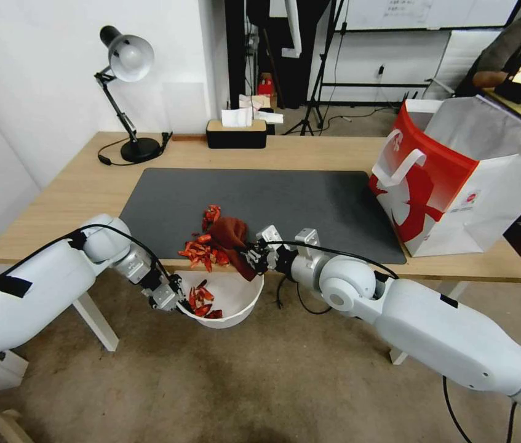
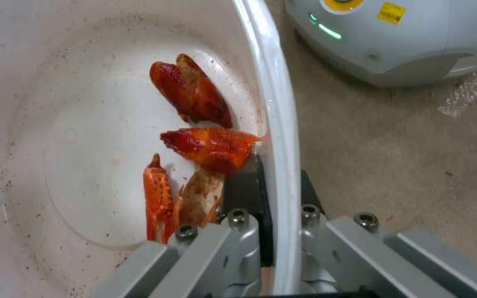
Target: Sweep shrimp from table into container with towel, then put container into takeout bag.
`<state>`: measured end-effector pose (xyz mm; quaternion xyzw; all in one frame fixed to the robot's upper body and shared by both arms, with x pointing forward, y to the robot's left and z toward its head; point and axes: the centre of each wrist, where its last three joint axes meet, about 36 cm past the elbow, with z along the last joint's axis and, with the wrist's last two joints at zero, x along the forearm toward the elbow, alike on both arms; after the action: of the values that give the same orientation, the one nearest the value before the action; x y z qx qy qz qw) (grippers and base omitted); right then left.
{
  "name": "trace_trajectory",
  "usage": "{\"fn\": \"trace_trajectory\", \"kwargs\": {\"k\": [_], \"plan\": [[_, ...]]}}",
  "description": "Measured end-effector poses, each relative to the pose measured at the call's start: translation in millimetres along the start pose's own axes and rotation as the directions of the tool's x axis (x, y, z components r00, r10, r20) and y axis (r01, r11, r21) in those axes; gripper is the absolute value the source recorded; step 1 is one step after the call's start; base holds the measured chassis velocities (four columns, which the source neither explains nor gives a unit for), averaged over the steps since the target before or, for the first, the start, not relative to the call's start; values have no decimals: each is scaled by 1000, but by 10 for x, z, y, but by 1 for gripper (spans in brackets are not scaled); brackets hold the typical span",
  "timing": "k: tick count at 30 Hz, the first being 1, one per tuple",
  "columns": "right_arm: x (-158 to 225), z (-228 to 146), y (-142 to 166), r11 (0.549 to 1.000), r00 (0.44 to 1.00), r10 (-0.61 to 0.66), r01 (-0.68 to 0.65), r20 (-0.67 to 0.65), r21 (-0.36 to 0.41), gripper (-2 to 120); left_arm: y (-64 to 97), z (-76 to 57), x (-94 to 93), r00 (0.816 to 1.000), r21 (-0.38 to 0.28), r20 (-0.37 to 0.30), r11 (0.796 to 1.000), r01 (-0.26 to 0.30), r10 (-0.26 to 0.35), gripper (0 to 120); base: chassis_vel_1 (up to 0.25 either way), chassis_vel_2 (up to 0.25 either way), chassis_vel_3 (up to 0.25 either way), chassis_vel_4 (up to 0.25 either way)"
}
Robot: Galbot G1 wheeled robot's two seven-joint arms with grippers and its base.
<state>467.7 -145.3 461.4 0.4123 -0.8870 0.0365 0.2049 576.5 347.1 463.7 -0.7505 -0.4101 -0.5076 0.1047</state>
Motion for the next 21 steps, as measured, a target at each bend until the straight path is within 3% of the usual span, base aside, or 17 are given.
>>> {"fn": "trace_trajectory", "kwargs": {"k": [21], "plan": [[68, 61, 86, 1000, 1000, -10, 10, 1, -16, 5, 37, -9, 18, 1000, -5, 6, 1000, 7, -6, 0, 0, 0, 0, 0]]}}
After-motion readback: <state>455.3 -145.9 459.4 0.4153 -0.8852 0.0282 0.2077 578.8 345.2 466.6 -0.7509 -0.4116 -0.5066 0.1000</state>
